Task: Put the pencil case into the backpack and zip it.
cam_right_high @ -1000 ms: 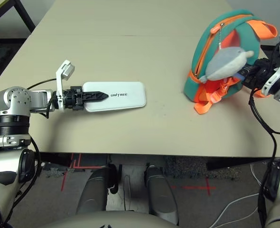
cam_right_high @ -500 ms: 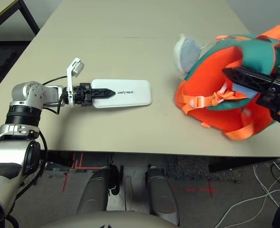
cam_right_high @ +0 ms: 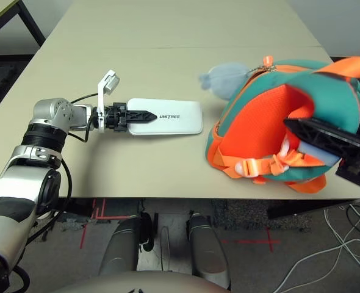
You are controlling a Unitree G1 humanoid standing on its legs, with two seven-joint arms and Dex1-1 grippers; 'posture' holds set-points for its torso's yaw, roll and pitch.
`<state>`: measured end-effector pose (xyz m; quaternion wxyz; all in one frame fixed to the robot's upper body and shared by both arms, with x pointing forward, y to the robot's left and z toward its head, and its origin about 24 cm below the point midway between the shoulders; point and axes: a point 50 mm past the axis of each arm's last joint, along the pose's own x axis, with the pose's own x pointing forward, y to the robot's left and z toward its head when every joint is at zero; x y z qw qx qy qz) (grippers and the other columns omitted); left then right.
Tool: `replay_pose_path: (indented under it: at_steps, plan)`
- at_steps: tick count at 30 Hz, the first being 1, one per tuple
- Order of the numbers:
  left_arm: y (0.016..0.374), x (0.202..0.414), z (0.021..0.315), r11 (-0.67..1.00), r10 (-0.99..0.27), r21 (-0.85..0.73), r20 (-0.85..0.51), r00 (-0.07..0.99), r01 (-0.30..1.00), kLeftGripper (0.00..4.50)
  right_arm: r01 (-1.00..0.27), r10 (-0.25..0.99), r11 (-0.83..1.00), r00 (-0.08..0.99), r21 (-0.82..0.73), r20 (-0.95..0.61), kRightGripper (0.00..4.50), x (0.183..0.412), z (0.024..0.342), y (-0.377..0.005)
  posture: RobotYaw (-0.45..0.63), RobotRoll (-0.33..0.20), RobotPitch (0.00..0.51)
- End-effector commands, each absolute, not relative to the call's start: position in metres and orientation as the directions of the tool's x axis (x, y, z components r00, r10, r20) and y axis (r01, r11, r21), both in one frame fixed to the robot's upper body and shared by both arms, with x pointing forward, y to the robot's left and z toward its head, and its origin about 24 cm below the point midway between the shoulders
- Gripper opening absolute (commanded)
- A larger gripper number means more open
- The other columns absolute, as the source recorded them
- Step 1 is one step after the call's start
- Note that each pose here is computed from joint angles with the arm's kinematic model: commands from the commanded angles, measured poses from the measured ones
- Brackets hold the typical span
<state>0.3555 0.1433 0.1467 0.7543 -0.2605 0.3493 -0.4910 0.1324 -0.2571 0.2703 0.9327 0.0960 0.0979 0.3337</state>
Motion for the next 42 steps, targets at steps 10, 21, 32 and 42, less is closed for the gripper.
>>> replay_pose_path:
  at_steps: [10, 21, 32, 42]
  plan:
    - [0.156, 0.342, 0.265, 0.251, -0.964, -0.402, -0.186, 0.190, 0.881, 1.22, -0.577, 0.627, 0.770, 0.764, 0.273, -0.152, 0.05, 0.140, 0.266, -0.276, -0.31, 0.000, 0.227]
    - [0.132, 0.317, 0.339, 0.029, -0.962, -0.023, -0.272, 0.022, 0.999, 1.22, -0.600, 0.651, 0.752, 0.740, 0.272, -0.167, 0.05, 0.154, 0.261, -0.281, -0.28, 0.000, 0.237]
    - [0.086, 0.334, 0.304, -0.066, -0.944, -0.038, -0.322, -0.075, 0.997, 1.22, -0.608, 0.654, 0.748, 0.743, 0.267, -0.141, 0.05, 0.157, 0.261, -0.278, -0.31, 0.000, 0.236]
    - [0.062, 0.321, 0.285, -0.177, -0.896, -0.082, -0.399, -0.195, 0.981, 1.22, -0.613, 0.660, 0.742, 0.738, 0.271, -0.138, 0.05, 0.161, 0.260, -0.276, -0.29, 0.000, 0.248]
